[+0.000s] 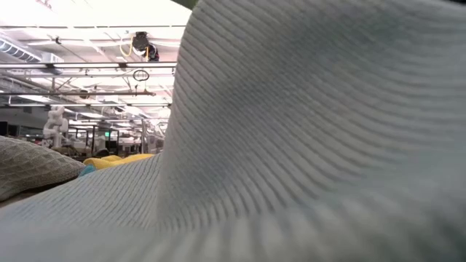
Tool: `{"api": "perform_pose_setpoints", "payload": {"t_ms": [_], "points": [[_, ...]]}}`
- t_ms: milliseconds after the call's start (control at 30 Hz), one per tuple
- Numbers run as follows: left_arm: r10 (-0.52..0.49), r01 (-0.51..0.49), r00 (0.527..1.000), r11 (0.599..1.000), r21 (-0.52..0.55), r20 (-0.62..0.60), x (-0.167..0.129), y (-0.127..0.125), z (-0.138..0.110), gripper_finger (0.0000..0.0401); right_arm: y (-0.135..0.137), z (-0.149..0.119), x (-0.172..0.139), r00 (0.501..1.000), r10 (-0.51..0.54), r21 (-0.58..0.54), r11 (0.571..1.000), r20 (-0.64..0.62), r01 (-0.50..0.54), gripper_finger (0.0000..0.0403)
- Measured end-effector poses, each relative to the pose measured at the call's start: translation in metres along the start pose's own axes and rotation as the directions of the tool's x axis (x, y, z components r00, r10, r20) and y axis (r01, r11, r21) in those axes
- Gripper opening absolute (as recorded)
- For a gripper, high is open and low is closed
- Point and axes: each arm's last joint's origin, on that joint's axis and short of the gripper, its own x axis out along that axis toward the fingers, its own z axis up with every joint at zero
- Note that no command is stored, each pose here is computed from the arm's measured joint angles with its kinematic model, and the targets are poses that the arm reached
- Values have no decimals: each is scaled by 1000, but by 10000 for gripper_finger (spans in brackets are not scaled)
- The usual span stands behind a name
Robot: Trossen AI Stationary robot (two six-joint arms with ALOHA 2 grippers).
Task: Fold microfiber towels
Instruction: Fold the light green microfiber cloth
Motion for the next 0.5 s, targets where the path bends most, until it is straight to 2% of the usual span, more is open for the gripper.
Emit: {"api": "perform_pose_setpoints", "payload": {"t_ms": [167, 333, 500], "points": [[-11, 10, 998, 1000, -13, -55, 0, -1, -6, 22, 4, 13, 0, 999, -4, 3, 1000, 48, 4, 13], [-23, 19, 995, 999, -37, -101, 0, -2, -10, 18, 8, 26, -13, 986, -149, -18, 988, 71, 151, 3], [-43, 30, 990, 995, -95, -135, 0, -2, -14, 5, 20, 46, -32, 946, -275, -107, 949, 170, 296, 1]]}}
